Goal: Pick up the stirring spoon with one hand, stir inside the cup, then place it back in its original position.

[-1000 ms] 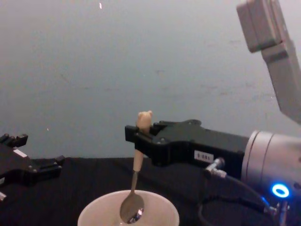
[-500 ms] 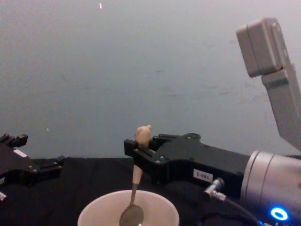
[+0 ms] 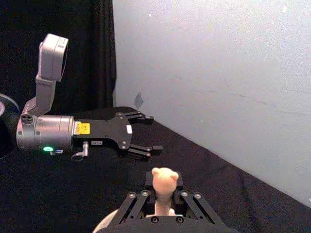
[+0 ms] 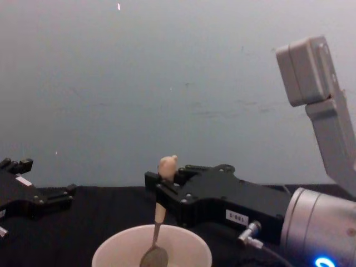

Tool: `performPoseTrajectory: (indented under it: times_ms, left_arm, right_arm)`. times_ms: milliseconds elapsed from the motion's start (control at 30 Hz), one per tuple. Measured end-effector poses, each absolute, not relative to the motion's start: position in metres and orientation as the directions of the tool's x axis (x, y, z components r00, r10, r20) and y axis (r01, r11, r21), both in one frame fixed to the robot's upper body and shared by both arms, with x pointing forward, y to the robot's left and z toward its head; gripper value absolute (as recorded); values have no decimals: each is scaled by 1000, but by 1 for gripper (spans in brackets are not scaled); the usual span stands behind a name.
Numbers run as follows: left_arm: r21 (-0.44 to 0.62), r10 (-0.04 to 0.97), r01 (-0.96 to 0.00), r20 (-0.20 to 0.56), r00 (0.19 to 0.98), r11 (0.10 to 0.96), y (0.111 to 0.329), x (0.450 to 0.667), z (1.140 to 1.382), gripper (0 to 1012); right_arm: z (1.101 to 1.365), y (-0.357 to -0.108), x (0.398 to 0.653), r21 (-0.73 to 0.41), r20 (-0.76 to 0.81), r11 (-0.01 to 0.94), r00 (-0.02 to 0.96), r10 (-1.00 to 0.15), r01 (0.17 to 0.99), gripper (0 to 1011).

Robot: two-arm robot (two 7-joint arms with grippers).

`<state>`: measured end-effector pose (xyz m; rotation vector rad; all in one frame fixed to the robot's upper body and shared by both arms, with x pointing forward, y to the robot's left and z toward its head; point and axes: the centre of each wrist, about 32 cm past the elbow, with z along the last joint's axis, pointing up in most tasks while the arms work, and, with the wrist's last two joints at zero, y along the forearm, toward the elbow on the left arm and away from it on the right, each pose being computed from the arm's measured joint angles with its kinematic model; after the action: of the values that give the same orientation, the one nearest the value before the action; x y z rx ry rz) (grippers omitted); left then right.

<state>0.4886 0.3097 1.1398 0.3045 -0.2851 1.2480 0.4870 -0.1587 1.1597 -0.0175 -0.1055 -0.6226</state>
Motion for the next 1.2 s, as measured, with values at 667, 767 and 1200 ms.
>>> performPoseTrajectory:
  times_ms: [667,767,1200]
  left_arm:
    - [70,880,-955,374,292,287,310,489,1140,1001]
    - [70,880,-955,374,292,287,310,489,1140,1001]
    - [70,880,-955,374,292,287,310,489,1140,1001]
  right_arm:
    - [1157,-165,485,13,126,812,805,-580,583,197]
    - [1158,-169,483,12,126,814,807,-577,580,197]
    - [1162,-182,472,-4,121,827,821,-558,562,197]
